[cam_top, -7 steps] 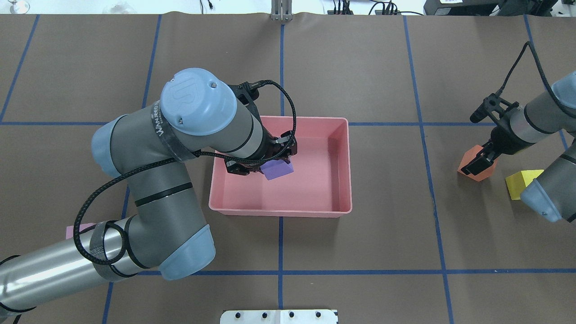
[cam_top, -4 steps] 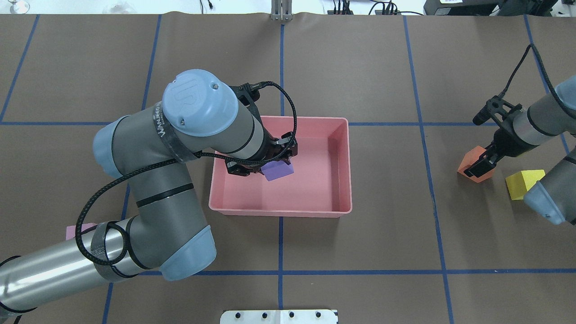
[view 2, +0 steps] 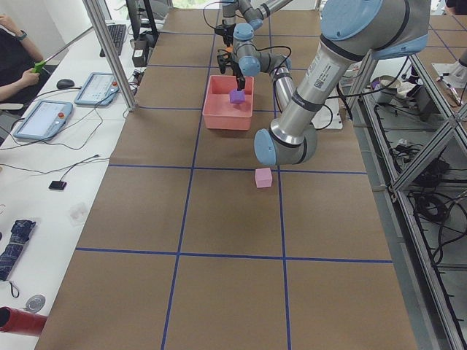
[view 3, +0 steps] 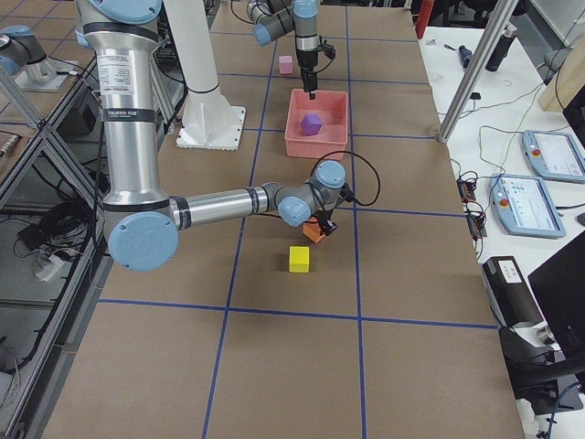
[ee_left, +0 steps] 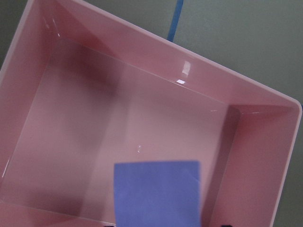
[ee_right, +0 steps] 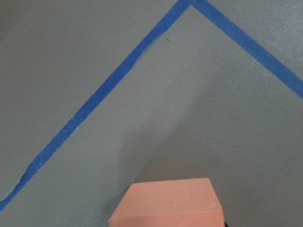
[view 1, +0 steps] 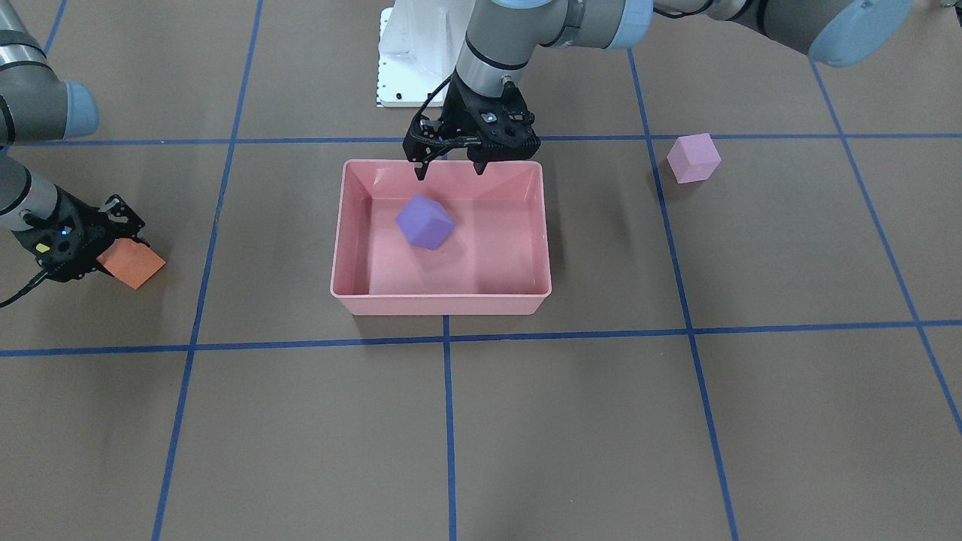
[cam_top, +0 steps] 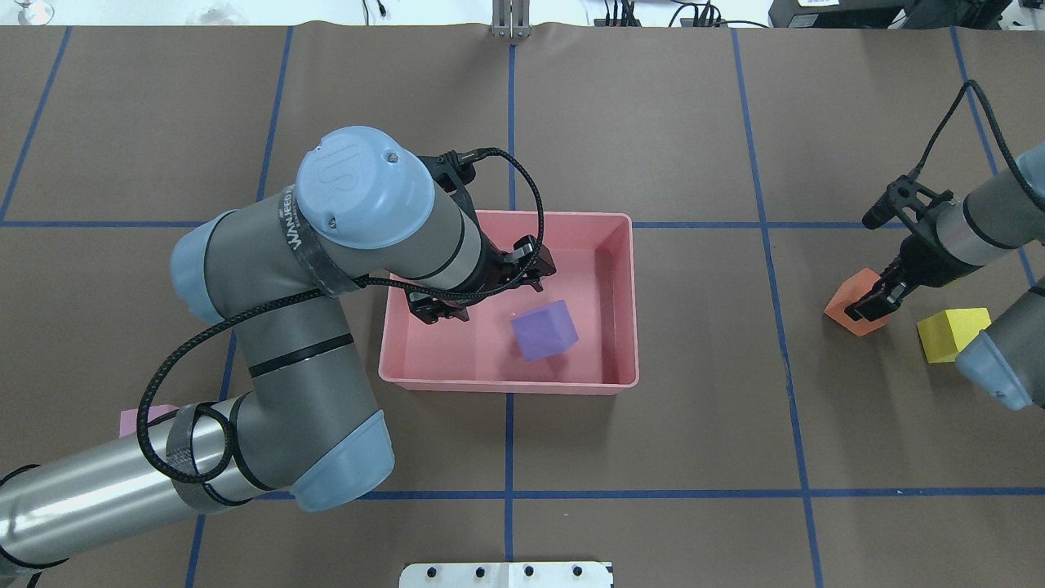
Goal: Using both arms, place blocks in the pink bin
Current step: 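Withdraw the left gripper toward the pink cube while the right lifts the orange cube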
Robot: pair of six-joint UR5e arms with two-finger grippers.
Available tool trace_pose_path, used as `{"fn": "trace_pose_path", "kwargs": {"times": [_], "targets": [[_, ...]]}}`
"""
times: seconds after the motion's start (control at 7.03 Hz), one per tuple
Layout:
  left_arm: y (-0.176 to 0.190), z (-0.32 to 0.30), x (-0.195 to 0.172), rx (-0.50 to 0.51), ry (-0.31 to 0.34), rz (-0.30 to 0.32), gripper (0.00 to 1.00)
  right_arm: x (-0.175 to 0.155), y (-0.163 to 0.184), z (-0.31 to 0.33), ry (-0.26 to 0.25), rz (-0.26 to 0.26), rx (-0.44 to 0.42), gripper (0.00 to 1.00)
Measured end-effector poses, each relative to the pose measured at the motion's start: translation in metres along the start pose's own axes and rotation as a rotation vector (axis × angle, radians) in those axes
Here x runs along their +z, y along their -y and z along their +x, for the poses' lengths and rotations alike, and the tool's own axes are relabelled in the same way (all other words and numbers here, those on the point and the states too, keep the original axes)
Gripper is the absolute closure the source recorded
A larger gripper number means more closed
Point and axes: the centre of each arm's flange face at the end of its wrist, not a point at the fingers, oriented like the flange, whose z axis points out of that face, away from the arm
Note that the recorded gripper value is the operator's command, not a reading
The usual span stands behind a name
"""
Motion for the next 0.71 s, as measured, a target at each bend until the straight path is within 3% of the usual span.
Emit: {"fn": "trace_pose_path", "kwargs": {"times": [0.43,0.71], "targets": [[0.019,-0.003,-0.017,0.043,-0.013,0.031,0.00,-0.057,0.009,0.015,0.102,0.083,0.070,1.00],[0.050,-0.044,-0.026,0.170,0.026,0.066,0.00,-0.100,0.033,0.005,0.172,0.145,0.206,1.00]]}}
